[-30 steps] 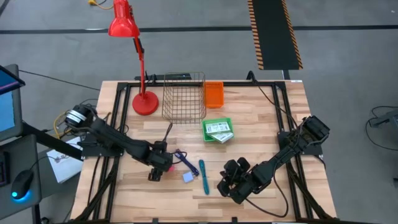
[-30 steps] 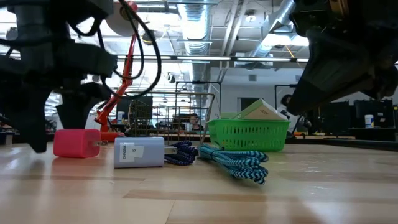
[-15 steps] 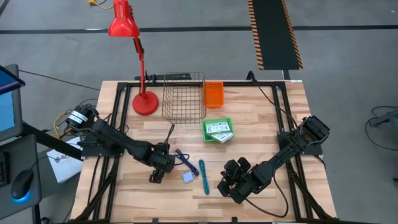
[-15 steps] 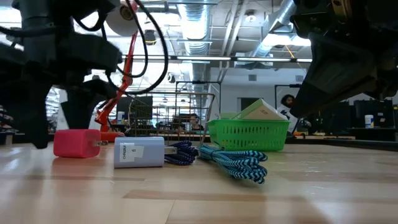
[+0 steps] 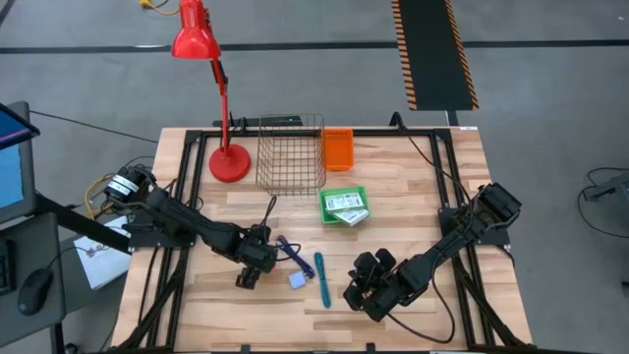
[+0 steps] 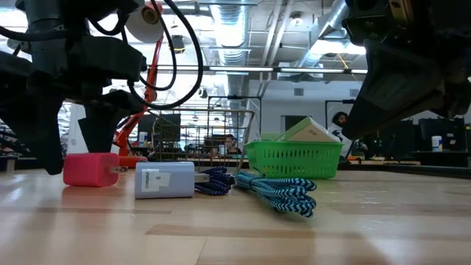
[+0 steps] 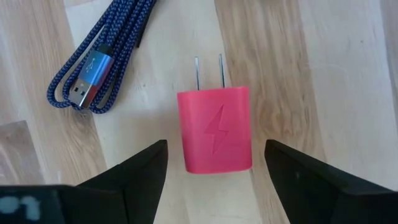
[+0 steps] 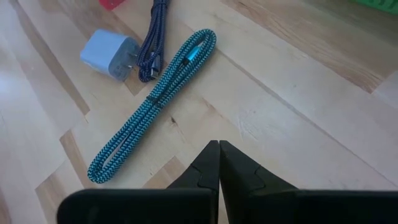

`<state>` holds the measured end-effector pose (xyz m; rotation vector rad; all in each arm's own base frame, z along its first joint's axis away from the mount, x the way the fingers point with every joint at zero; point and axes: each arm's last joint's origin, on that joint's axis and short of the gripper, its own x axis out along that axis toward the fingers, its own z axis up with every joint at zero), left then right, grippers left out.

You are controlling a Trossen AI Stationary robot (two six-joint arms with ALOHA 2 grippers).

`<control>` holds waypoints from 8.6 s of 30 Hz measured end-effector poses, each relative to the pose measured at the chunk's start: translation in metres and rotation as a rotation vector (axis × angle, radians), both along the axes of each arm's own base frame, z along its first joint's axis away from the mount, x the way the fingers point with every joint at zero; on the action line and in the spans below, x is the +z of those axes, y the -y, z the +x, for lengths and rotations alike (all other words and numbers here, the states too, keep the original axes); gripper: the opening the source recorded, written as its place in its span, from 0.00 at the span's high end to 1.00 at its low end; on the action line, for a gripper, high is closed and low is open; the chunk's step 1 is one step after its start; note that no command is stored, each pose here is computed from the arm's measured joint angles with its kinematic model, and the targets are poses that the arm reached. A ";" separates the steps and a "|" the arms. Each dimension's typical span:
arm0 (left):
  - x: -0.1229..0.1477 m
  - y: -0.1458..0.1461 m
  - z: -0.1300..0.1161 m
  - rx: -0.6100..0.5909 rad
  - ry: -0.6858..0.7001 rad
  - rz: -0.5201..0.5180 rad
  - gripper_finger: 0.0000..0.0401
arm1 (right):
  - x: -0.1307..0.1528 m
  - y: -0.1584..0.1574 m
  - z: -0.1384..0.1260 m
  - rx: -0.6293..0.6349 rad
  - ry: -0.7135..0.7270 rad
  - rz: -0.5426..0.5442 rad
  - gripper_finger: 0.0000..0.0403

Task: Pick and place items into bin
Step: Put the pink charger adapter into the orange bin, then put the purple charger adapter into the orange bin

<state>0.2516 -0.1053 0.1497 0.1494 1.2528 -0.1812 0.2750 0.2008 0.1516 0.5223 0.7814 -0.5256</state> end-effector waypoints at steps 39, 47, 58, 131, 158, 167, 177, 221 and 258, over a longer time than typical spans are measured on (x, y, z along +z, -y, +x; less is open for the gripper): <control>0.005 -0.003 0.001 0.065 0.018 0.101 0.68 | 0.008 -0.003 0.011 -0.133 0.211 0.059 1.00; 0.037 -0.002 0.015 0.053 0.059 0.267 0.68 | 0.021 0.005 0.036 -0.227 0.408 0.194 1.00; 0.104 -0.001 0.030 0.064 0.139 0.492 0.68 | 0.045 0.022 0.047 -0.345 0.620 0.079 1.00; 0.185 -0.007 0.046 0.064 0.314 0.561 0.65 | 0.114 0.106 0.104 -0.159 0.743 0.196 0.64; 0.266 -0.012 -0.003 0.347 0.393 0.708 0.50 | 0.112 0.150 0.089 -0.250 0.500 0.069 0.64; 0.270 -0.001 -0.008 0.402 0.454 0.623 0.50 | 0.146 0.212 0.045 -0.334 0.324 -0.115 0.64; 0.270 -0.001 -0.008 0.486 0.486 0.572 0.50 | 0.143 0.300 0.016 -0.224 0.096 -0.123 0.64; 0.205 -0.001 0.022 0.505 0.381 0.478 0.50 | 0.150 0.320 -0.002 0.082 0.096 -0.042 0.63; 0.056 0.076 0.066 0.610 0.201 -0.117 0.46 | 0.182 0.122 -0.056 0.118 0.117 -0.014 0.51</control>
